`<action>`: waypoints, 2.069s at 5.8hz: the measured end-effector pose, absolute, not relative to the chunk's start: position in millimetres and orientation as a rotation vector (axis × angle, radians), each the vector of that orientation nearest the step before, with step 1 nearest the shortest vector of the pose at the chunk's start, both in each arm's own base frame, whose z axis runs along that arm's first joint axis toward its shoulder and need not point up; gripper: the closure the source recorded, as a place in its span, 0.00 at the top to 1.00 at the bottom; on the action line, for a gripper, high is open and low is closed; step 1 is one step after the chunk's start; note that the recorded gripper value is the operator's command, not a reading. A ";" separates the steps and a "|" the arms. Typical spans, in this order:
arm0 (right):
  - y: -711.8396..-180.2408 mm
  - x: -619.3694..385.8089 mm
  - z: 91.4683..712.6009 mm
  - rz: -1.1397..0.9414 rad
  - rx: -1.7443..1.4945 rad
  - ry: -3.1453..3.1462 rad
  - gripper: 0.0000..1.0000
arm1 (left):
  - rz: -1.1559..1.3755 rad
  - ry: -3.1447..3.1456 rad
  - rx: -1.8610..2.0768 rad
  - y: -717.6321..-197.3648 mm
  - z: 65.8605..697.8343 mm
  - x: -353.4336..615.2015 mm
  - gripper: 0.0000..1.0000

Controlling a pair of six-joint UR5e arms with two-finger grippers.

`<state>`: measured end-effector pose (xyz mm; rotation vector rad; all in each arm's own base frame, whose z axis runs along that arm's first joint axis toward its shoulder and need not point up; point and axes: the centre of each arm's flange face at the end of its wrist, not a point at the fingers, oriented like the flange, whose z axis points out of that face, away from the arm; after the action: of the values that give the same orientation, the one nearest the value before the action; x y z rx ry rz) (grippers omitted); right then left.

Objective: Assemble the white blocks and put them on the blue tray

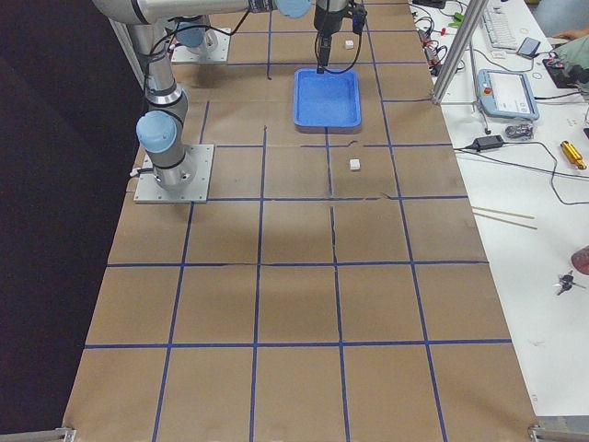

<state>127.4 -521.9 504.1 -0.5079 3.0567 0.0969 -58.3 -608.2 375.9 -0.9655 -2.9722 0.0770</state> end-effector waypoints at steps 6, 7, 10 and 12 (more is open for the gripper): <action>-603.1 -7.3 449.3 -0.012 -1.974 2.370 1.00 | 0.234 -2.398 -2.020 -685.5 235.4 32.0 0.92; -620.0 -19.8 430.8 -0.021 -2.066 2.257 1.00 | 0.348 -2.341 -1.961 -685.7 217.5 48.7 0.92; -645.6 -42.9 352.6 -0.236 -2.021 2.003 1.00 | 0.485 -2.278 -1.822 -669.9 181.2 67.1 0.93; -643.3 -74.8 282.7 -0.481 -1.920 1.951 1.00 | 0.478 -2.255 -1.828 -667.7 167.8 66.5 0.92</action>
<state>-74.8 -643.3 282.7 -1.9199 1.9509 -0.4809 66.5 -667.7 167.8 -1.8285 -2.2553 0.4784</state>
